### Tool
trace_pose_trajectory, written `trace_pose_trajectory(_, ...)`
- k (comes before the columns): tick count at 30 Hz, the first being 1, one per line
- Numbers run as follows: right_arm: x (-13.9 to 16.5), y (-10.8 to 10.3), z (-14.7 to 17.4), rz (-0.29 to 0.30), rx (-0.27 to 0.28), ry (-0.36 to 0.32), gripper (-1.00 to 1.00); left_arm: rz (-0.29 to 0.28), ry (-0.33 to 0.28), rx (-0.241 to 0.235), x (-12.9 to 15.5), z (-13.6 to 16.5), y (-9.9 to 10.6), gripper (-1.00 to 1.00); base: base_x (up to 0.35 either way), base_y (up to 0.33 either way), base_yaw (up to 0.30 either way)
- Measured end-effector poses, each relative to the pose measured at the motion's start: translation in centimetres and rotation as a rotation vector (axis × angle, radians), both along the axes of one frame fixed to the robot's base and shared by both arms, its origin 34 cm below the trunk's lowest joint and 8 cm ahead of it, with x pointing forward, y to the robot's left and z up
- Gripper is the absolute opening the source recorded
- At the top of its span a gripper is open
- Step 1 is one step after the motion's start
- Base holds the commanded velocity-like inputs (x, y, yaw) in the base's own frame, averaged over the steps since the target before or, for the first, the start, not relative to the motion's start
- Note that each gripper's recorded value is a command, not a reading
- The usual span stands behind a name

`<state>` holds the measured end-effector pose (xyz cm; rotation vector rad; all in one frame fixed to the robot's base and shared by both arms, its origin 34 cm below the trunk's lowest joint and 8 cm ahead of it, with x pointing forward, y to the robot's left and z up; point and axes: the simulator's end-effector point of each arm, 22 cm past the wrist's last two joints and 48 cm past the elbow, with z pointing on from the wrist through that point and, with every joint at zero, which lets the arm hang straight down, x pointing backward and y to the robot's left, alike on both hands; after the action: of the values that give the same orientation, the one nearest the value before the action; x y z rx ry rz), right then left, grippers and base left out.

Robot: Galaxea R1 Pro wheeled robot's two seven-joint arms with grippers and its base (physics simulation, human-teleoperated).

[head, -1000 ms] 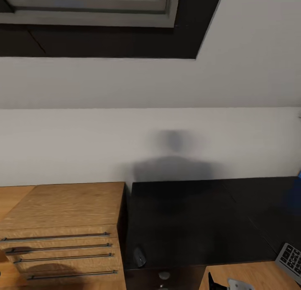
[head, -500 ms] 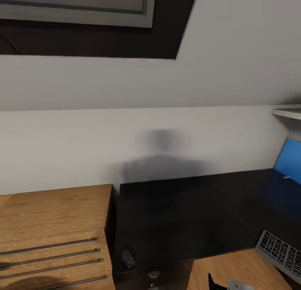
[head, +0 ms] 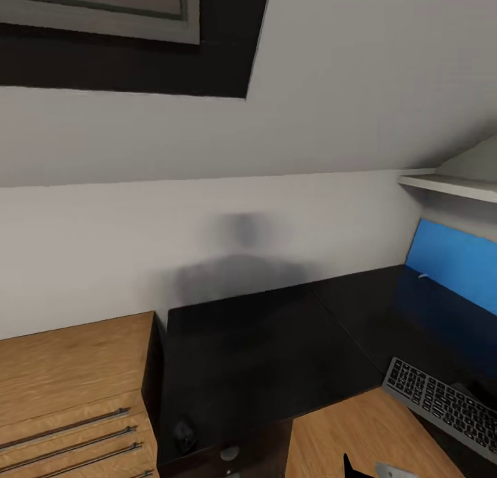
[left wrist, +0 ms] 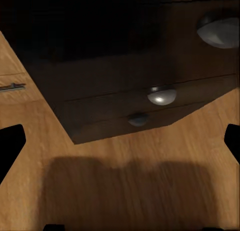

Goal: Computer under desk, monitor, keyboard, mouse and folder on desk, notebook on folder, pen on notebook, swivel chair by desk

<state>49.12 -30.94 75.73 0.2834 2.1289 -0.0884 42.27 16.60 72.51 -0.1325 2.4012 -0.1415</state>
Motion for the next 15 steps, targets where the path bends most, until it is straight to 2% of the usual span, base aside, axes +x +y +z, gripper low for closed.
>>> trace_pose_trajectory(15,-0.39,0.12,-0.51,0.000,0.002,0.014,1.00,-0.003,0.016,0.001,-0.55,-0.53,-0.08,1.00,0.000,0.000,-0.297)
